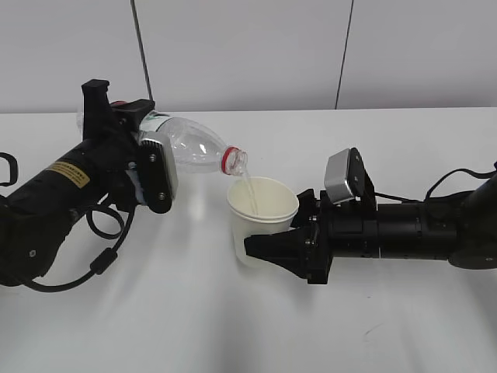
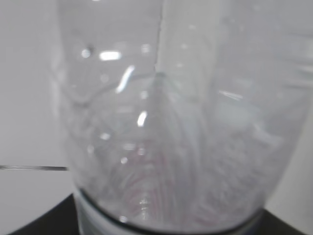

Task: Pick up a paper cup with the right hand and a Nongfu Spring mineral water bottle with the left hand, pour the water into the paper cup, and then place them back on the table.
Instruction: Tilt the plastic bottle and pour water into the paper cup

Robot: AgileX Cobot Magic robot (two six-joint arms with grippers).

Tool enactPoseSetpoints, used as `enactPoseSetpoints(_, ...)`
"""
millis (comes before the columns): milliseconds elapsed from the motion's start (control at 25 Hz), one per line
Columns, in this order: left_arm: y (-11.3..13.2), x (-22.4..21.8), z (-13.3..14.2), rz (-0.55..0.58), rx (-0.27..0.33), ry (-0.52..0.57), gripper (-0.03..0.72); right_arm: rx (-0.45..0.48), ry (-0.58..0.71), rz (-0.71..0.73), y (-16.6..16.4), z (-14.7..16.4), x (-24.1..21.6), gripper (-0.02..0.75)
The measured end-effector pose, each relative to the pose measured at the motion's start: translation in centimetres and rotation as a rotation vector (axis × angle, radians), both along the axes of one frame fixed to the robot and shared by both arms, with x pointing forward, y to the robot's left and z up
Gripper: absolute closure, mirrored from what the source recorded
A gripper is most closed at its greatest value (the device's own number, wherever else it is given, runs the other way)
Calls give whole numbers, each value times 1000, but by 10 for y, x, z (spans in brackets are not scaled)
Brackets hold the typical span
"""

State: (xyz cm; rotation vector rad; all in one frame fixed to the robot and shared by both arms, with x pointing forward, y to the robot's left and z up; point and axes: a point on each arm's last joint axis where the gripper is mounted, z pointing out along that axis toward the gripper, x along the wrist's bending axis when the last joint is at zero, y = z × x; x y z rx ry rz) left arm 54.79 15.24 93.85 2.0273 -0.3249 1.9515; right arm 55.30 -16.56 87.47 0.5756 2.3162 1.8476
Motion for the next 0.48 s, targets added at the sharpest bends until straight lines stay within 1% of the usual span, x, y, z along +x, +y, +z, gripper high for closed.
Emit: enactPoseSetpoints(480, 0, 0, 0, 0, 17, -8, 357, -4, -17, -1, 0, 0, 0, 227)
